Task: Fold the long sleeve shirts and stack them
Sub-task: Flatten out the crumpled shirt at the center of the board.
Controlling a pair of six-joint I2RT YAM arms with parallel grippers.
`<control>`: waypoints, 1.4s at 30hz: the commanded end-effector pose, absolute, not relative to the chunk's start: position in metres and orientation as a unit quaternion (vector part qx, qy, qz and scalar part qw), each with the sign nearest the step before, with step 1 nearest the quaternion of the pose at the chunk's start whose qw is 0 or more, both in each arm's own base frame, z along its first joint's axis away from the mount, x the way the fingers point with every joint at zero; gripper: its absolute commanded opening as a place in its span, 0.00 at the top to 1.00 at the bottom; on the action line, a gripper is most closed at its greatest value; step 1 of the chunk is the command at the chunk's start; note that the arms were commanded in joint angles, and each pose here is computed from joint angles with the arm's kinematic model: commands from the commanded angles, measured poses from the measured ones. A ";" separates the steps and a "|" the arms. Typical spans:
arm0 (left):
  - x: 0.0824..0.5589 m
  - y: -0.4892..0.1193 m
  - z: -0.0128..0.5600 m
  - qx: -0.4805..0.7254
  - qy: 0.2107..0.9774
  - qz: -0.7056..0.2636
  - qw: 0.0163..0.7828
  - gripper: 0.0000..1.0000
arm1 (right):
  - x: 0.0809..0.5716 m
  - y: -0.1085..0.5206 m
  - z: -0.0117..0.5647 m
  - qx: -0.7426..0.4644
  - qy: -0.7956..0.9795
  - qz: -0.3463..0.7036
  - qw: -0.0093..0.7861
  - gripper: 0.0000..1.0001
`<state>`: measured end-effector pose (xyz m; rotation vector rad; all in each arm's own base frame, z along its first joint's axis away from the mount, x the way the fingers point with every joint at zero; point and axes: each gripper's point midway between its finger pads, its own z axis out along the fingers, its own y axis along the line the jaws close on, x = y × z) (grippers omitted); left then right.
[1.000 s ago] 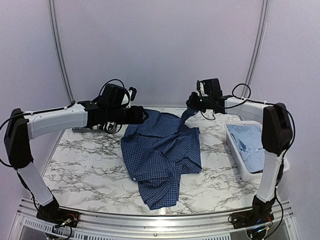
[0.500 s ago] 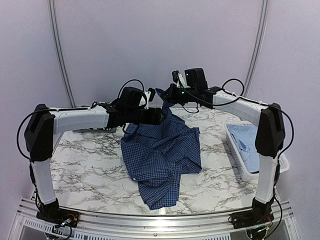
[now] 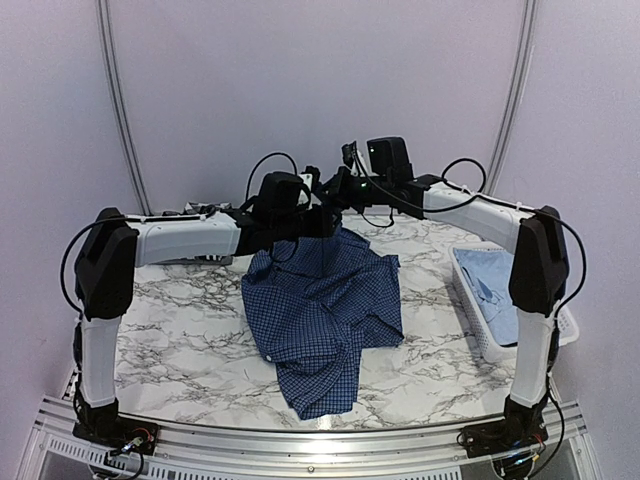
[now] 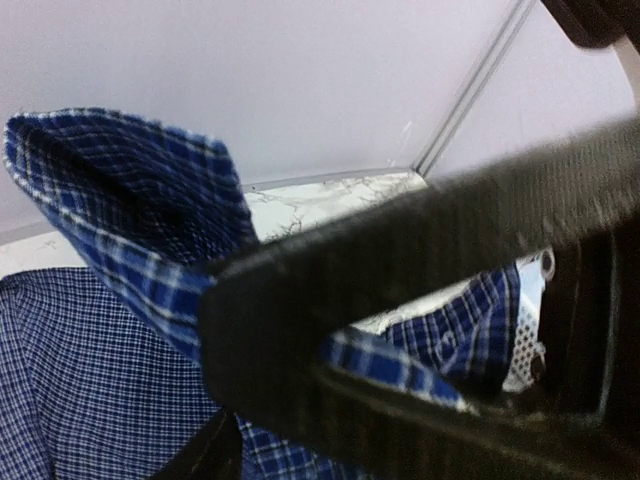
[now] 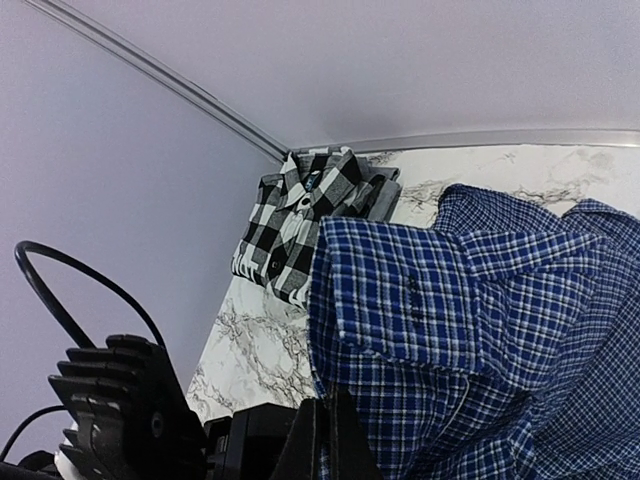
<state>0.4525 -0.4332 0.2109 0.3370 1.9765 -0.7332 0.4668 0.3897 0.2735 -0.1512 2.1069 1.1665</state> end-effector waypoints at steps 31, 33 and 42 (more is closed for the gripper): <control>0.522 -0.221 0.348 -0.015 0.755 -0.199 0.625 1.00 | 0.450 0.205 0.137 -0.005 0.922 0.183 0.341 0.38; 0.522 -0.213 0.354 -0.018 0.752 -0.195 0.629 1.00 | 0.448 0.204 0.117 -0.007 0.928 0.178 0.326 0.38; 0.528 -0.183 0.364 -0.034 0.749 -0.184 0.636 1.00 | 0.465 0.203 0.060 0.011 0.942 0.146 0.301 0.50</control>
